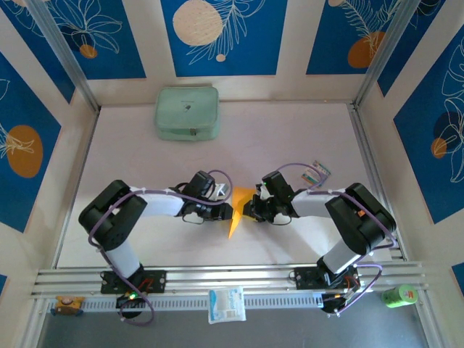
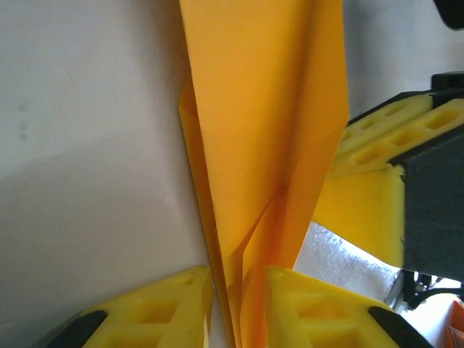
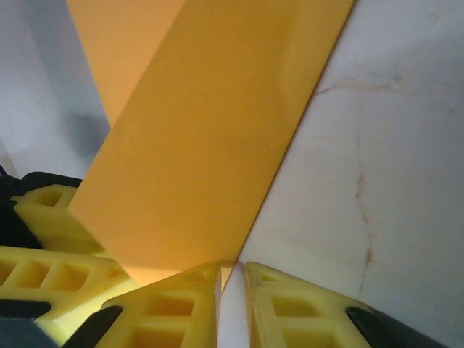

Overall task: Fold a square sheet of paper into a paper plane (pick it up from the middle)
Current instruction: Turn over a paper plane at the center of the table.

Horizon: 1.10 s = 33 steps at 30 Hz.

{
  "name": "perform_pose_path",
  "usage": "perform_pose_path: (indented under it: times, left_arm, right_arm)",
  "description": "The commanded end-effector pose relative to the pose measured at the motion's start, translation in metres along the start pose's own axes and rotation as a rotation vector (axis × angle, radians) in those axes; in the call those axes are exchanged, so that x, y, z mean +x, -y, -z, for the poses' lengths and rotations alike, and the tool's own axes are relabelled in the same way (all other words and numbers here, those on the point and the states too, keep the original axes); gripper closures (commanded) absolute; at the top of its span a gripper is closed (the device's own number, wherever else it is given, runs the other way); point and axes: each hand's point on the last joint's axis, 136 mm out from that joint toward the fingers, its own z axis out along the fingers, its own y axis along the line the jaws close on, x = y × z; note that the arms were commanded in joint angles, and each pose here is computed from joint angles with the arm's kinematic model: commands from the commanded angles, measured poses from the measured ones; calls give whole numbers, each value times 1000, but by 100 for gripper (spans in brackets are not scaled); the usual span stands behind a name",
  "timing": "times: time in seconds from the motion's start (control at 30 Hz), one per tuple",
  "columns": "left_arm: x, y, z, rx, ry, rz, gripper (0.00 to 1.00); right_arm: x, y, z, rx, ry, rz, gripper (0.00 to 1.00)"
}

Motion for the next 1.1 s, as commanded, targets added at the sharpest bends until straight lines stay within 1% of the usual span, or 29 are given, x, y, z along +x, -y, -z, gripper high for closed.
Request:
perform_pose_path:
  times: [0.0,0.53,0.83,0.97,1.07]
  left_arm:
    - [-1,10,-4,65,-34,4,74]
    - [6,12,-9,108,-69,23,74]
    - [6,11,-12,117,-68,42,75]
    - [7,8,-12,101,-68,44,76]
    - [7,3,-10,62,-61,45,75]
  right_arm:
    - [3,-4,-6,-32,-28,-4,83]
    - [3,-1,-3,-67,-27,-31,83]
    - [2,0,-2,-76,-27,-36,83]
    - [2,1,-2,-77,-25,-39,83]
    - [2,2,-2,-76,-25,-41,83]
